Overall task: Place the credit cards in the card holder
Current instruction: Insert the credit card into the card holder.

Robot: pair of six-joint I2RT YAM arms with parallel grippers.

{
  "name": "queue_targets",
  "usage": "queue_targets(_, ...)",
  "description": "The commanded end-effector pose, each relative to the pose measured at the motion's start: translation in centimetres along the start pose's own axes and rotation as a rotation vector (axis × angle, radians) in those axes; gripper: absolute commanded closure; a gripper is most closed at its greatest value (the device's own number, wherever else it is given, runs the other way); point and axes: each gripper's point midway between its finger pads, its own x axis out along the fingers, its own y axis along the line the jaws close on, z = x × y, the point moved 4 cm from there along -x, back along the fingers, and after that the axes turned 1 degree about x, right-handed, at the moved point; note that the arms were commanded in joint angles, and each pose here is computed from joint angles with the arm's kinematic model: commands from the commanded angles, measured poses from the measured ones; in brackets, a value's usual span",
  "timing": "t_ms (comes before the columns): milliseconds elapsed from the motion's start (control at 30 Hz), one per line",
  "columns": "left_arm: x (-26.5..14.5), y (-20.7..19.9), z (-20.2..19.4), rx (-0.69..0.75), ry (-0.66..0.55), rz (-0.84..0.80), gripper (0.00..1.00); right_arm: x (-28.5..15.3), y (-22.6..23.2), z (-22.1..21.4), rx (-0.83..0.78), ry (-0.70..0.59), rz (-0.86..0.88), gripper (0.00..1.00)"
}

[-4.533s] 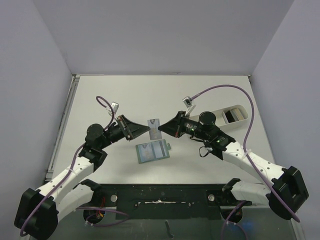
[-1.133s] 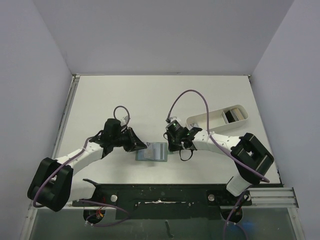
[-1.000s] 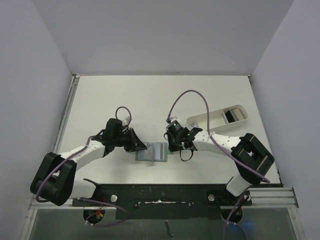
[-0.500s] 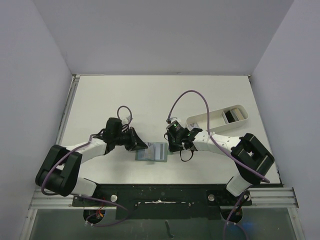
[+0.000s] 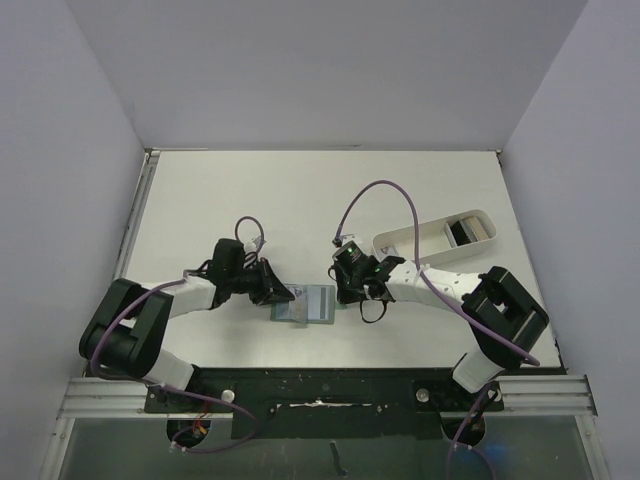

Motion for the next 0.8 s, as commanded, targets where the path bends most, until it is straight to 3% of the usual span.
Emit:
queue_targets(0, 0.2, -0.5, 0.8, 0.063, -0.016, -0.049, 1.00, -0.8, 0.8, 1.2, -0.001, -0.057, 0.031, 0.96)
queue_targets(433, 0.8, 0.2, 1.7, 0.092, -0.041, 0.000, 1.00, -0.6, 0.8, 1.1, -0.004, -0.052, 0.029, 0.96)
queue_targets(767, 1.2, -0.7, 1.7, 0.081, -0.041, -0.059, 1.00, -0.5, 0.6, 1.0, -0.004, -0.054, 0.027, 0.96)
